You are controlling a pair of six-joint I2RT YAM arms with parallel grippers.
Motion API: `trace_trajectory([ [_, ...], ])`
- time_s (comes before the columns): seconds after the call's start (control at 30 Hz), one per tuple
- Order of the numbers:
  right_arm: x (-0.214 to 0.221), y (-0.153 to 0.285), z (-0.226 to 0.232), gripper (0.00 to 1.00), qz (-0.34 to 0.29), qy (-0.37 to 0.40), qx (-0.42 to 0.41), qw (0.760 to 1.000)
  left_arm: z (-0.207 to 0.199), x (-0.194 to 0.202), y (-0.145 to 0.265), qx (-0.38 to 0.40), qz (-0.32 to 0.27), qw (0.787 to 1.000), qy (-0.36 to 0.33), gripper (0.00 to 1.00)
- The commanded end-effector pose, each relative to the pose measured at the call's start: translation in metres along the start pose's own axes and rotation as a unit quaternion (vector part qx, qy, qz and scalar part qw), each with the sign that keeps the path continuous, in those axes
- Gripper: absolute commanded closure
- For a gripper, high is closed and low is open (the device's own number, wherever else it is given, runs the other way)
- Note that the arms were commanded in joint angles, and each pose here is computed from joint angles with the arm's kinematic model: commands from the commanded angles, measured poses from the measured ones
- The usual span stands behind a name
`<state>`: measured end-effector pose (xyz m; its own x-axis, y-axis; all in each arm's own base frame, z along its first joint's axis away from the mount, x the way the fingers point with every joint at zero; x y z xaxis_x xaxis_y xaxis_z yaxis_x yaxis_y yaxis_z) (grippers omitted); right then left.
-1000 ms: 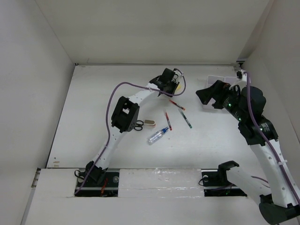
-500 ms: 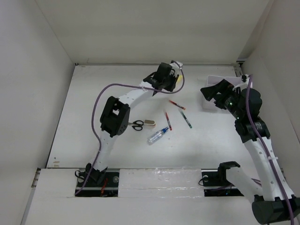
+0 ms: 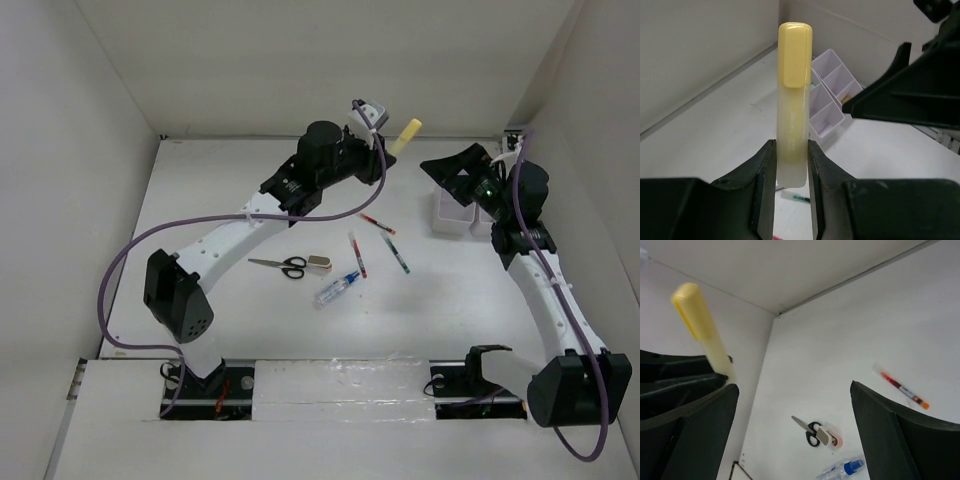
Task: Sort the stationery into containers
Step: Pick up the pen from the center of the board.
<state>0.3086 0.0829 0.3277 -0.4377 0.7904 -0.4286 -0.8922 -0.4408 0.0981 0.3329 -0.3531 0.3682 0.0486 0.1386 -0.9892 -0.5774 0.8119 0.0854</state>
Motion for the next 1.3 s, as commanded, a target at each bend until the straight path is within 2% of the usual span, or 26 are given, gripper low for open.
trace_trajectory([
  [0.0,-0.009,0.001,0.048,0.01,0.009,0.030,-0.117,0.993,-0.009,-0.003,0.013,0.026,-0.018,0.999,0.011,1.00],
  [0.17,-0.002,0.000,0.060,0.01,0.028,0.037,-0.163,0.986,-0.022,-0.022,0.033,0.040,-0.039,0.998,0.010,1.00],
  [0.33,0.008,-0.007,0.066,0.01,0.035,0.034,-0.169,0.984,-0.039,-0.021,0.036,0.059,-0.033,0.998,0.011,1.00],
  [0.4,0.008,-0.014,0.065,0.02,0.036,0.030,-0.164,0.985,-0.050,-0.025,0.039,0.066,-0.033,0.997,0.010,1.00],
  [0.47,0.007,-0.020,0.069,0.08,0.036,0.030,-0.166,0.985,-0.055,-0.025,0.038,0.060,-0.033,0.998,0.006,1.00],
  [0.5,0.006,-0.023,0.066,0.12,0.034,0.027,-0.161,0.986,-0.058,-0.024,0.038,0.061,-0.028,0.998,0.006,1.00],
  [0.53,0.004,-0.025,0.068,0.21,0.033,0.028,-0.163,0.986,-0.059,-0.020,0.037,0.061,-0.024,0.998,0.007,1.00],
  [0.63,0.008,-0.025,0.074,0.35,0.035,0.034,-0.169,0.984,-0.063,-0.020,0.037,0.066,-0.024,0.998,0.006,1.00],
  [0.67,0.006,-0.024,0.077,0.53,0.033,0.036,-0.173,0.984,-0.063,-0.016,0.034,0.067,-0.019,0.998,0.007,1.00],
  [0.73,0.007,-0.025,0.076,0.77,0.035,0.034,-0.169,0.984,-0.064,-0.012,0.034,0.067,-0.014,0.998,0.008,1.00],
  [0.77,0.009,-0.025,0.077,0.96,0.034,0.038,-0.170,0.984,-0.063,-0.008,0.033,0.061,-0.008,0.998,0.009,1.00],
  [0.8,0.010,-0.026,0.073,1.00,0.038,0.039,-0.160,0.986,-0.062,-0.004,0.030,0.057,-0.003,0.998,0.014,1.00],
  [0.9,0.011,-0.027,0.069,1.00,0.038,0.039,-0.150,0.987,-0.057,0.001,0.026,0.033,0.005,0.999,0.014,1.00],
  [0.93,0.012,-0.028,0.066,1.00,0.040,0.037,-0.146,0.988,-0.056,0.001,0.026,0.028,0.006,0.999,0.019,0.93],
  [1.0,0.008,-0.027,0.064,1.00,0.034,0.042,-0.144,0.988,-0.051,0.002,0.026,0.004,0.009,1.000,0.024,0.64],
  [1.03,0.009,-0.031,0.059,1.00,0.035,0.046,-0.138,0.989,-0.052,0.004,0.026,0.005,0.013,1.000,0.024,0.39],
  [1.1,0.002,-0.036,0.057,1.00,0.027,0.068,-0.136,0.988,-0.047,0.002,0.029,-0.018,0.015,0.999,0.031,0.00],
  [1.27,-0.045,-0.056,0.030,1.00,-0.011,0.120,-0.100,0.988,-0.038,0.005,0.052,-0.073,0.043,0.995,0.060,0.00],
])
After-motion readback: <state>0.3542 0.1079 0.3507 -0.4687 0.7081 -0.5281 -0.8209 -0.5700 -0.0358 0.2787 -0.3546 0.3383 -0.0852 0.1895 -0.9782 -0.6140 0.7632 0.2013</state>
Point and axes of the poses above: each gripper's point midway between its finger pads, its own y axis back along the fingers, its own z axis along the line the jaws close on, x = y × z, the point moved 6 cm from there along y, back along the fingers, and after that the axes turned 14 degrees about -y, right-handed, at the moved point
